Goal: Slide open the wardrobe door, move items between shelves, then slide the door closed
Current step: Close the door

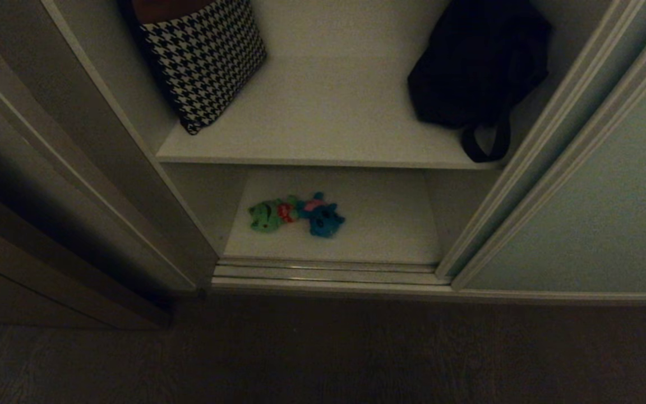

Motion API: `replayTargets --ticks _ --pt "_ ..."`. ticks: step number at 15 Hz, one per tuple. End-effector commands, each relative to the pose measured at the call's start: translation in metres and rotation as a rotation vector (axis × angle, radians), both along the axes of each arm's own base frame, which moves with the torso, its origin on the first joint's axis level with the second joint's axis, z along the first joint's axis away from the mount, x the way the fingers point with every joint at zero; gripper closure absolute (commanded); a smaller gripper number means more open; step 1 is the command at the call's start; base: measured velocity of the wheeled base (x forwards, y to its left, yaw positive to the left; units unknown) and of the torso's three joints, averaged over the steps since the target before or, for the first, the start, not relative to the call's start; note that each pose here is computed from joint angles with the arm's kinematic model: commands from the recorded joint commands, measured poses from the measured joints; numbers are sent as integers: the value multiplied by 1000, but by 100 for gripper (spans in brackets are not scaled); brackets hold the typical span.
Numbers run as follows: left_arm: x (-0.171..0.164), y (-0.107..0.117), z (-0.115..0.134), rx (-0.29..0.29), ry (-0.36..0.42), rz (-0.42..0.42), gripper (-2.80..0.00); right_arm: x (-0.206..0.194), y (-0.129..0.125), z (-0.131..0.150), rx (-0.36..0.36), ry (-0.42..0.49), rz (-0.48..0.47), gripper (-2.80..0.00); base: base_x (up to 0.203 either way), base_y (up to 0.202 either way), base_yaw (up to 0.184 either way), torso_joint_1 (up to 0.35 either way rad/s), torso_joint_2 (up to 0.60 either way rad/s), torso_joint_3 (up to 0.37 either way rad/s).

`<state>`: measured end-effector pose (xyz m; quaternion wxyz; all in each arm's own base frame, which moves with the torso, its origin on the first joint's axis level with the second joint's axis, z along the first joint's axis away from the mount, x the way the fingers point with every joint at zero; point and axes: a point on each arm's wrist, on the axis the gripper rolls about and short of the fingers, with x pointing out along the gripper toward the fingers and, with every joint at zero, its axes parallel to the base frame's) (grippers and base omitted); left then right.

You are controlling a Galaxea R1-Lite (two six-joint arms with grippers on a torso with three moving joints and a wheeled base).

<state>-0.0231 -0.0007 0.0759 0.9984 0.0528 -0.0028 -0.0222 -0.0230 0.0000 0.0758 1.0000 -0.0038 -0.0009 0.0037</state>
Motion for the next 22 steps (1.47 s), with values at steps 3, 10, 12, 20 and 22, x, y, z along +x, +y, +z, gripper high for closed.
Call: replayTargets --ticks 3,10,12,20,22 --pt "0 0 0 -19 1 0 0 0 0 0 0 0 1 0 0 0 0 0 0 0" --pt "0 0 0 -32 2 0 0 0 0 0 -1 -1 0 0 0 0 0 0 0 0" --pt "0 0 0 -32 2 0 0 0 0 0 0 0 1 0 0 0 0 0 0 0" --pt "0 0 0 -36 2 0 0 -5 0 14 -13 5 -8 0 0 0 0 0 0 0" --pt "0 0 0 -35 2 0 0 -16 0 57 20 -3 -8 0 0 0 0 0 0 0"
